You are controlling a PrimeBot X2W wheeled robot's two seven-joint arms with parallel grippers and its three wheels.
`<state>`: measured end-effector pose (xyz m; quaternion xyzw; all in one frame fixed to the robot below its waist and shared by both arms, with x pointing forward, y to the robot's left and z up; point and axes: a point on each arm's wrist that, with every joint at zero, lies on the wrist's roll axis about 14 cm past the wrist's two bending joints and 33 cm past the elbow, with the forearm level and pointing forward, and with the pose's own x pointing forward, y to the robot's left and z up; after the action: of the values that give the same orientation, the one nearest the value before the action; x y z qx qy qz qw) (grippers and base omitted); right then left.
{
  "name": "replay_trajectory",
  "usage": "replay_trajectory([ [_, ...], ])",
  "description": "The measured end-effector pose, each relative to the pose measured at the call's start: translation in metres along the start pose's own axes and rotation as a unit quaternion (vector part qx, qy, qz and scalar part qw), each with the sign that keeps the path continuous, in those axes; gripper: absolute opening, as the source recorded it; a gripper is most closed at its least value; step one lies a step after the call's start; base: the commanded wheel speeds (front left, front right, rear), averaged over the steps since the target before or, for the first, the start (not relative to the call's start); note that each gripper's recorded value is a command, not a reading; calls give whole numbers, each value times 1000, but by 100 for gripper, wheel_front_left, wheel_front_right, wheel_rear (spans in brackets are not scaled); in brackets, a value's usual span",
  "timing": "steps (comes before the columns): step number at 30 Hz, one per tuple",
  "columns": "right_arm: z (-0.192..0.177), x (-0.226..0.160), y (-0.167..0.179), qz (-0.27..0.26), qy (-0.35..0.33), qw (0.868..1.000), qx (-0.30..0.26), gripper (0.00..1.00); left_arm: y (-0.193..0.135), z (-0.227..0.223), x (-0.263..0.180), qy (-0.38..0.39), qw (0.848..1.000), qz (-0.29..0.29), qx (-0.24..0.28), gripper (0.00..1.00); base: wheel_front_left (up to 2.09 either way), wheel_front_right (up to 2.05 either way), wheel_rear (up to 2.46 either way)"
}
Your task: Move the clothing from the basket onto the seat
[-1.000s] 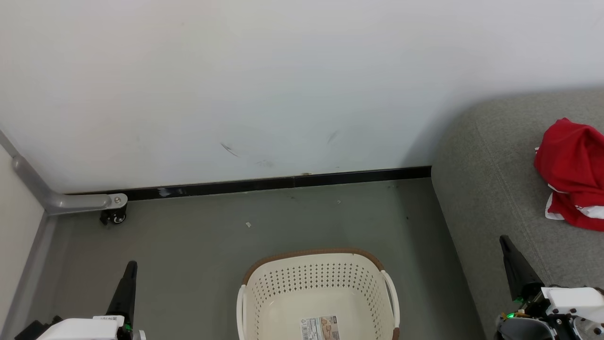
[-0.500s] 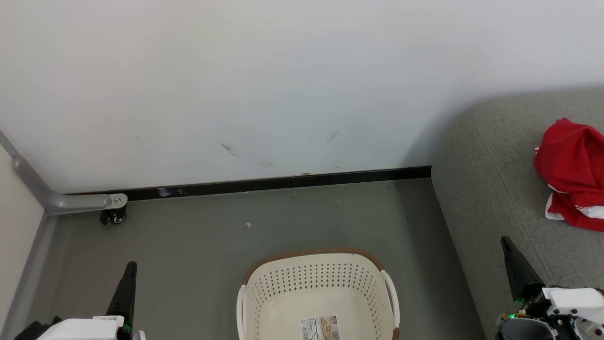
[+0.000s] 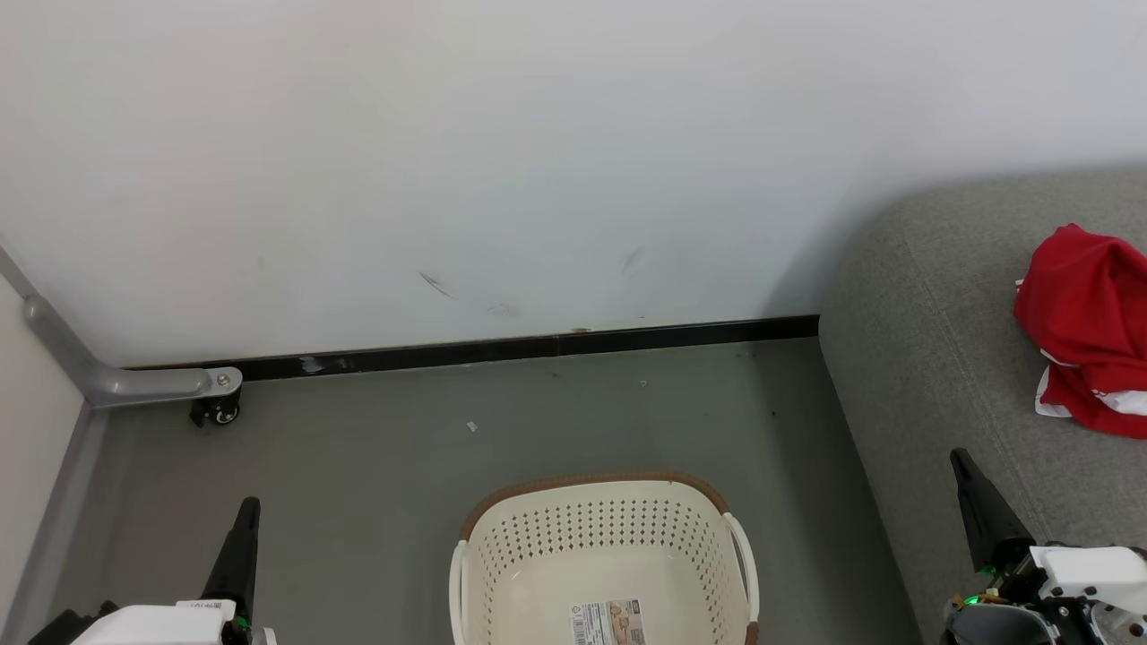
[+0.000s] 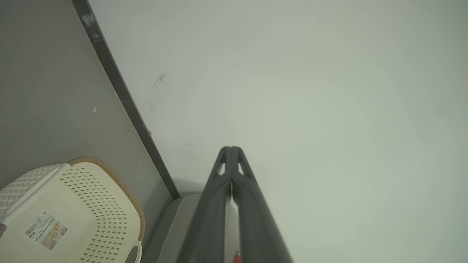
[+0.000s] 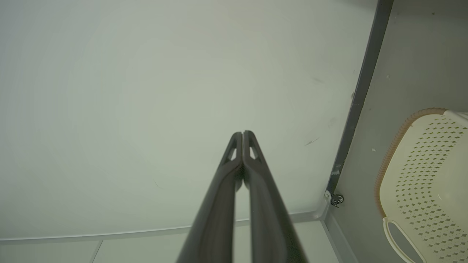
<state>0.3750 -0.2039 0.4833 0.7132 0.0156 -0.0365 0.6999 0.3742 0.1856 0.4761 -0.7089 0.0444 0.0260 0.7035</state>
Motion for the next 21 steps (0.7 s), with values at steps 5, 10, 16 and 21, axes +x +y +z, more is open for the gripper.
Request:
replay_trajectory([
  [5,0,0,0,0,0,1000,0,0,0,0,0,0,1000,0,0,0,0,0,0],
  [10,1,0,0,-1,-1,1000,0,0,0,0,0,0,1000,1,0,0,0,0,0],
  [16,1,0,0,-1,-1,1000,0,0,0,0,0,0,1000,0,0,0,0,0,0],
  [21,1,0,0,-1,-1,1000,0,0,1,0,0,0,1000,1,0,0,0,0,0],
])
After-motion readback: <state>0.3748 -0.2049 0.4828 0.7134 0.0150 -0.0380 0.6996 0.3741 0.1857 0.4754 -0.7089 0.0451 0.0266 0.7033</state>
